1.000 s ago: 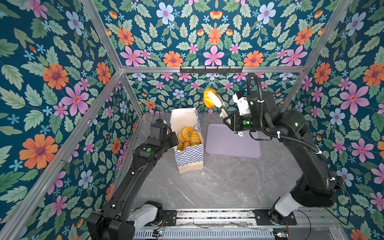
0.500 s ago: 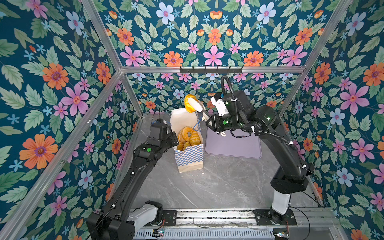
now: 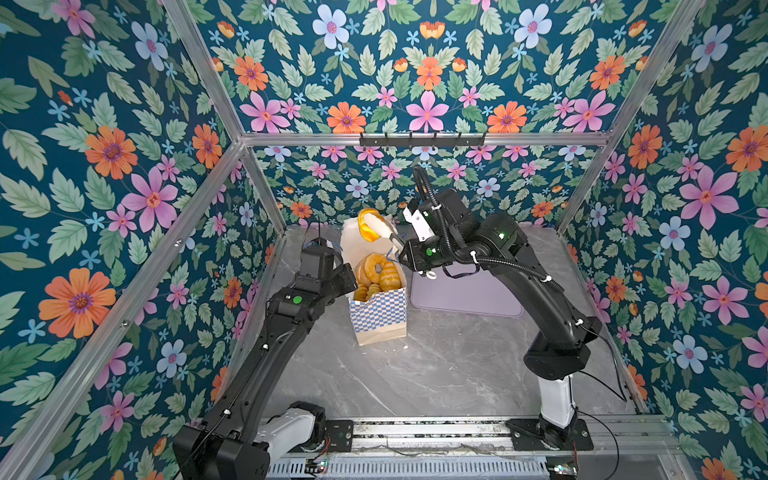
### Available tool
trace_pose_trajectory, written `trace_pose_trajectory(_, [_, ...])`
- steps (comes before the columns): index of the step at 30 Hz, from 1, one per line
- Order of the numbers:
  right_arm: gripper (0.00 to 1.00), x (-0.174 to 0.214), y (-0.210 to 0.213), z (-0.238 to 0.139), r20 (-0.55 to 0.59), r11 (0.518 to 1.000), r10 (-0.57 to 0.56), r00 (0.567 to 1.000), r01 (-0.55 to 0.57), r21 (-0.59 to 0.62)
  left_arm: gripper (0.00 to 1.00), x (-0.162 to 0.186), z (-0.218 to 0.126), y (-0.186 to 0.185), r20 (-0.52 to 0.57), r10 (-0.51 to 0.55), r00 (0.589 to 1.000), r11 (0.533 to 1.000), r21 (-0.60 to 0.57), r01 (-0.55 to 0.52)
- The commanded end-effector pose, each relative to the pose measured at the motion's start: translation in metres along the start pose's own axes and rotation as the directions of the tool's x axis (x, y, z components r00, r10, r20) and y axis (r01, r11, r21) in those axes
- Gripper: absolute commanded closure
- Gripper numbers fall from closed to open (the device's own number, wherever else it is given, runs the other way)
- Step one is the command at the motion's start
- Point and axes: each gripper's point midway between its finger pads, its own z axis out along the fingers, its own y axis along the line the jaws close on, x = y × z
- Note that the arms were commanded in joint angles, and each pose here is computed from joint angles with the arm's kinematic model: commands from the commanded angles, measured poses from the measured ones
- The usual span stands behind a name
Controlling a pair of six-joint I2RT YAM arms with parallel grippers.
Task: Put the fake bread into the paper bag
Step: 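Carry the bun with the tongs over the open paper bag, then lower the bun into the bag and open the tongs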
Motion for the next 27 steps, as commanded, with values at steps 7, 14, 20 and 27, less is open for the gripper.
trace_pose_trajectory(7, [0.71,0.015,-0.011,0.025,-0.078,0.998,-0.019,0.997,0.023,0.050,0.95,0.003,-0.003,0.005,-0.007,0.011,1.000,1.000,-0.019,-0.011])
trace_pose_trajectory(14, [0.70,0.028,-0.020,0.042,-0.132,0.996,-0.015,0.991,0.027,0.087,0.95,0.003,-0.003,0.005,-0.008,0.011,1.000,1.000,-0.020,-0.011])
trace_pose_trajectory(20, [0.68,0.032,-0.024,0.046,-0.147,0.994,-0.013,0.989,0.028,0.104,0.95,0.004,-0.003,0.005,-0.011,0.011,1.000,1.000,-0.020,-0.012])
trace_pose_trajectory(27, [0.61,0.029,-0.022,0.041,-0.133,0.995,-0.014,0.991,0.027,0.094,0.95,0.002,-0.004,0.005,-0.007,0.011,1.000,1.000,-0.024,-0.011])
